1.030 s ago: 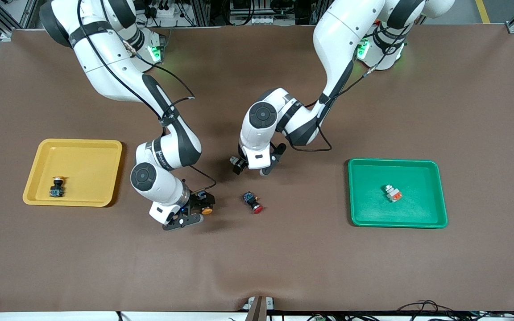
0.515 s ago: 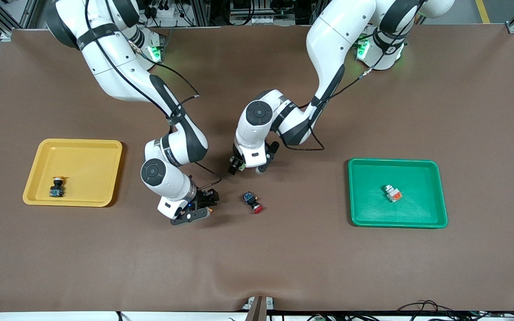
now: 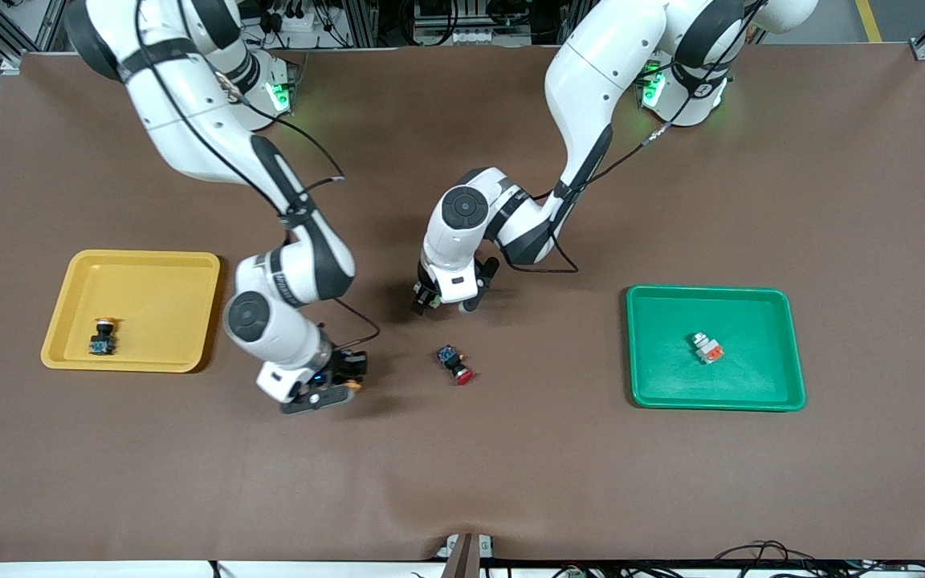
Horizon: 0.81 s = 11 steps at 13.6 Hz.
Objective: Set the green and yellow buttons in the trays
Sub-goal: 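Grasp the green switch with the left gripper while the right grasps yellow, then carry the green switch to the green tray while the right gripper places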
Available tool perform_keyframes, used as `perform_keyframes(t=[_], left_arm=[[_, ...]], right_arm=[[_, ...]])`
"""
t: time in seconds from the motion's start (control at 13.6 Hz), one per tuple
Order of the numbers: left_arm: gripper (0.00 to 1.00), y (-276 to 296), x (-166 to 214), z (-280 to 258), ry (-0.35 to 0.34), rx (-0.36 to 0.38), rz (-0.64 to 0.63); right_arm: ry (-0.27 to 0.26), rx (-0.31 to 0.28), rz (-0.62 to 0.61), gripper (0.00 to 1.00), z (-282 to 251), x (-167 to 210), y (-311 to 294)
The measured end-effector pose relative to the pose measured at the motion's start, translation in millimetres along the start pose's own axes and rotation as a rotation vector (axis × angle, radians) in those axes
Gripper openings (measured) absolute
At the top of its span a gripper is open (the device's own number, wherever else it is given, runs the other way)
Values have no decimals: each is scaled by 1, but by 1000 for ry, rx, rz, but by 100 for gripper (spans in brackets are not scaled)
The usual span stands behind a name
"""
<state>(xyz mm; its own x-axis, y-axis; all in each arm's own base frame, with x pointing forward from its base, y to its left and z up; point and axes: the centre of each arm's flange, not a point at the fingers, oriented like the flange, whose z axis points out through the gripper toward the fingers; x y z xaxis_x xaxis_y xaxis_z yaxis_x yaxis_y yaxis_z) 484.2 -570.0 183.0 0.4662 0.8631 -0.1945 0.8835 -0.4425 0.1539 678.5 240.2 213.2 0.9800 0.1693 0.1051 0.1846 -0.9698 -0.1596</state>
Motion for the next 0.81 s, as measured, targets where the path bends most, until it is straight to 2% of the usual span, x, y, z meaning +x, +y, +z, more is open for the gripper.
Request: perform_keyframes(t=[0.15,0.29,0.37,0.52,0.66,0.81], left_arm=[[74,-1,1,2,1,3,0],[56,-1,1,5,2,5,0],[56,-1,1,5,2,4,0],[41,1,1,2,1,-4,11],[41,11,4,-9,7,-33,32],[41,30,21,-39,61,-66,63]], right_arm=[[-11,2,11,35,-48,11,51],[-47,7,61,35,-98,10,115],[-67,11,95,35,-118,5,148],[-121,26,139,35,-140,-11,208],[-194,52,170,35,-145,-33,261],[-244,79,214,35,-145,-58,310]])
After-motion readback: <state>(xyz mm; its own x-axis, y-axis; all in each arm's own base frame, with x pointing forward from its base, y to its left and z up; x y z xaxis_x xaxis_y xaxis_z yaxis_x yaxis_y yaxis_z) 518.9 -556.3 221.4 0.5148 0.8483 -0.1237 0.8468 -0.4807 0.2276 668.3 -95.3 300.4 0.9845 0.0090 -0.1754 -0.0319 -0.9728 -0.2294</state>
